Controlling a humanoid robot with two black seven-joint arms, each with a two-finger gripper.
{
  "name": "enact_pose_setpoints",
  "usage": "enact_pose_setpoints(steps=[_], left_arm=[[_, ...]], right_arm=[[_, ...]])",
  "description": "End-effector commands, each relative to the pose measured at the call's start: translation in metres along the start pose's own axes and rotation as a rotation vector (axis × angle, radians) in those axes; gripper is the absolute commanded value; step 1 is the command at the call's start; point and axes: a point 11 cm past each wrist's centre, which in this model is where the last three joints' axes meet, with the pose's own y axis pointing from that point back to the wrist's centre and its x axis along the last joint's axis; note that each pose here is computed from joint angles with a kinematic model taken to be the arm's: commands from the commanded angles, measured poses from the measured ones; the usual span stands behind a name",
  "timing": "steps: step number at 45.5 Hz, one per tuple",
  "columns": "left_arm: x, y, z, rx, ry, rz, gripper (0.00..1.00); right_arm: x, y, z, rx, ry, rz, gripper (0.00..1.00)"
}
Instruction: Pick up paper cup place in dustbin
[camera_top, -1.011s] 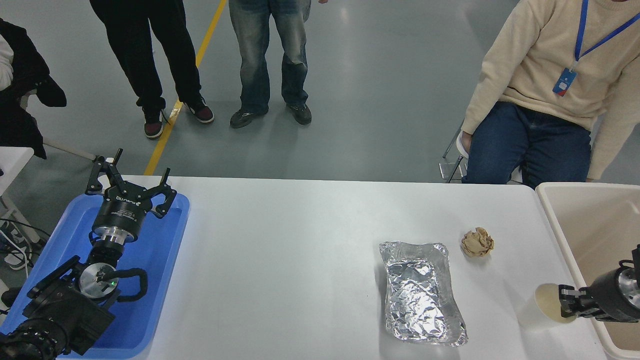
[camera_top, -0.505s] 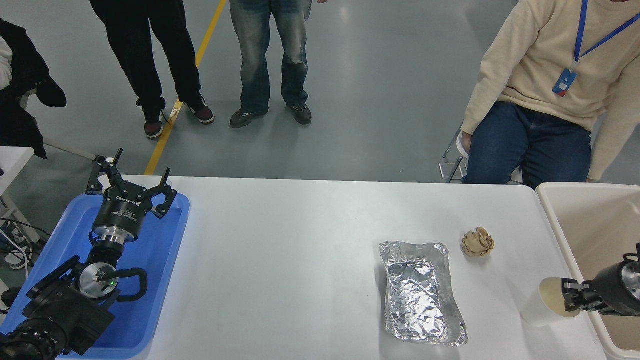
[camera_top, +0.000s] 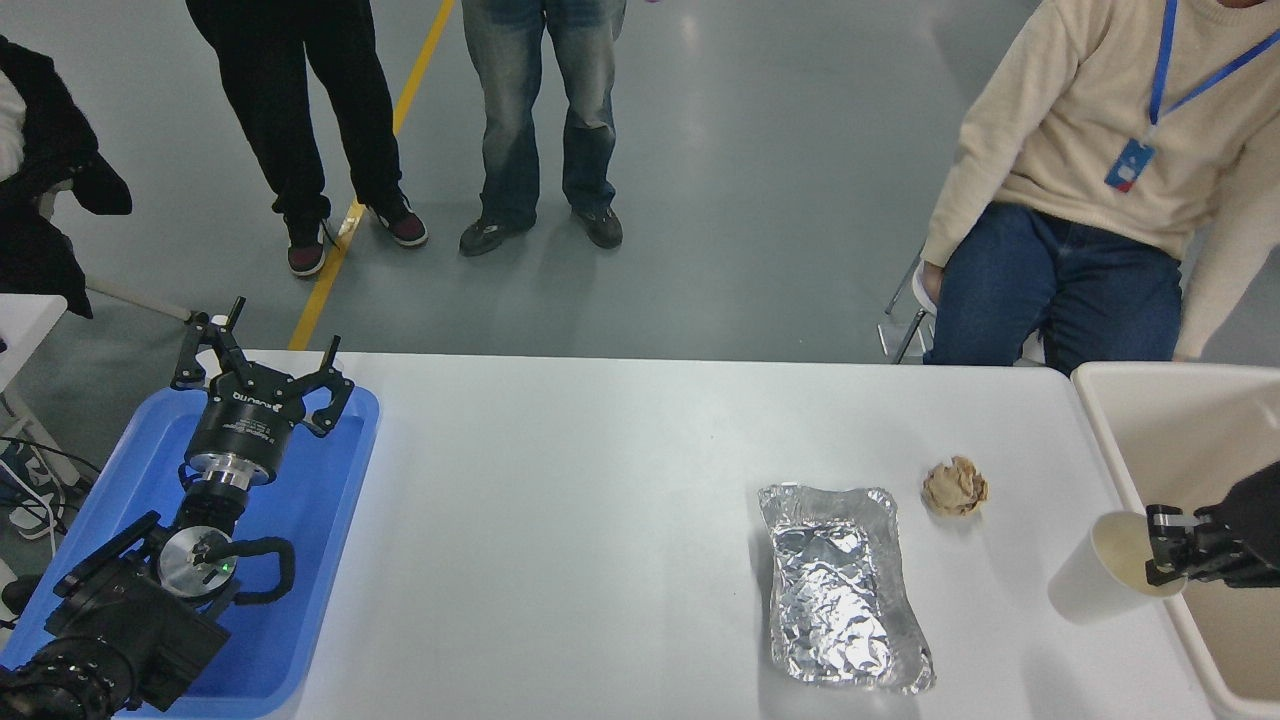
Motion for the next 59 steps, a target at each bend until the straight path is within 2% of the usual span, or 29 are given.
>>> enact_pose_setpoints(steps=[1, 18, 33, 59], left_arm=[[0.0, 0.0, 0.0, 0.0, 0.0, 0.0, 1.0], [0.0, 0.0, 0.0, 0.0, 0.0, 0.0, 1.0], [0.0, 0.0, 0.0, 0.0, 0.0, 0.0, 1.0], [0.0, 0.0, 0.0, 0.002, 0.0, -0.002, 1.0]], right_arm=[[0.011, 0.067, -0.021, 0.014, 0.031, 0.017, 0.0], [0.035, 0.149, -0.044, -0.05, 0.138, 0.226, 0.0], [0.039, 0.206, -0.06, -0.026, 0.171, 0.384, 0.0], [0.042, 0.211, -0.058, -0.027, 0.17, 0.405, 0.0]])
